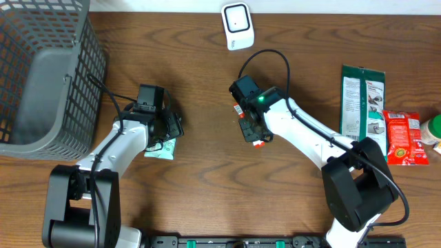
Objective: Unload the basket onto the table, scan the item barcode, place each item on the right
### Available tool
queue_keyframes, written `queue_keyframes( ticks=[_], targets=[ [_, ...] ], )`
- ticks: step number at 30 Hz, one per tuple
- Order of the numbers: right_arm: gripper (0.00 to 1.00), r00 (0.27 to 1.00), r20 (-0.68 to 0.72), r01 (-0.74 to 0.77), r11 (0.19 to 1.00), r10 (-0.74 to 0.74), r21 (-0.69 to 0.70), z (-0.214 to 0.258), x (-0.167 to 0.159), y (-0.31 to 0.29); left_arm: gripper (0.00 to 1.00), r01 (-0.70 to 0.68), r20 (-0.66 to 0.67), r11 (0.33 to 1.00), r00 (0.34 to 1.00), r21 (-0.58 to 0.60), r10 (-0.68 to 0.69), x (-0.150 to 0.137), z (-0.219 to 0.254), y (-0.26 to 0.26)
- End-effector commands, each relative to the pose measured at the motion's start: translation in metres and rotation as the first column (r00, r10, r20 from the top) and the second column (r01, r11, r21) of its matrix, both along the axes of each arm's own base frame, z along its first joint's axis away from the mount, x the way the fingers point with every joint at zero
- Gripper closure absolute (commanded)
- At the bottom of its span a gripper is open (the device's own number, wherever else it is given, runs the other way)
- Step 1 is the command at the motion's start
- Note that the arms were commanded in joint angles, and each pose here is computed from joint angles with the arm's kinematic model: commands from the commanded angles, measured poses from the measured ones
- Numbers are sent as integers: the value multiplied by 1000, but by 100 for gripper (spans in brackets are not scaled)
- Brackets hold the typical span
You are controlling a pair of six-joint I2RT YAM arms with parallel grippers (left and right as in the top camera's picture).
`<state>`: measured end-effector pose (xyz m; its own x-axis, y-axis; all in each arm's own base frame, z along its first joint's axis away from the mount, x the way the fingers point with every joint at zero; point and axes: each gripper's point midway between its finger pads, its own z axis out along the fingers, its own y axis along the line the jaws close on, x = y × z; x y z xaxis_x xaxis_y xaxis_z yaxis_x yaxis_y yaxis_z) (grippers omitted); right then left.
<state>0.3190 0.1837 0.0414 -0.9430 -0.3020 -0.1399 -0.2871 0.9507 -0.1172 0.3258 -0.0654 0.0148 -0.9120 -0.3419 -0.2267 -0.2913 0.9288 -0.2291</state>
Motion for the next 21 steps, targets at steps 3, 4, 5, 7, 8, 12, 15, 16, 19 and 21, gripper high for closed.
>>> queue_keyframes(
  ticks=[3,4,5,7,8,12,15,16,19,21],
  targets=[
    [73,1000,8,-14,1000,14,9,-19,0,-3,34,-18,-53,1000,998,21,19,-11,-12,8],
    [72,1000,11,-14,1000,14,12,-21,0,-3,34,10,-48,1000,999,2,-10,-10,-10,3],
    [70,1000,10,-14,1000,14,15,-22,0,-3,34,26,-42,1000,999,-4,-26,-9,-8,2],
    [70,1000,15,-10,1000,10,18,-22,1,-2,34,26,-28,1000,999,-4,-26,-8,-4,2],
    [71,1000,18,-10,1000,10,20,-22,2,-1,34,26,-25,1000,999,-4,-26,-7,-3,2],
    [75,999,35,-6,999,5,32,-26,4,0,33,26,-28,1000,999,-4,-26,-8,-3,2],
    [78,999,48,-1,999,-1,42,-33,4,0,33,26,-30,1000,999,-4,-26,-9,-3,2],
    [77,998,56,-1,999,-1,47,-36,4,0,33,26,-30,1000,999,-4,-26,-9,-3,2],
    [71,997,74,-4,998,-2,69,-45,4,2,33,26,-30,1000,999,-4,-26,-9,-3,2],
    [73,997,71,-10,994,3,106,-50,2,8,32,26,-31,1000,999,-4,-26,-9,-3,2]
  ],
)
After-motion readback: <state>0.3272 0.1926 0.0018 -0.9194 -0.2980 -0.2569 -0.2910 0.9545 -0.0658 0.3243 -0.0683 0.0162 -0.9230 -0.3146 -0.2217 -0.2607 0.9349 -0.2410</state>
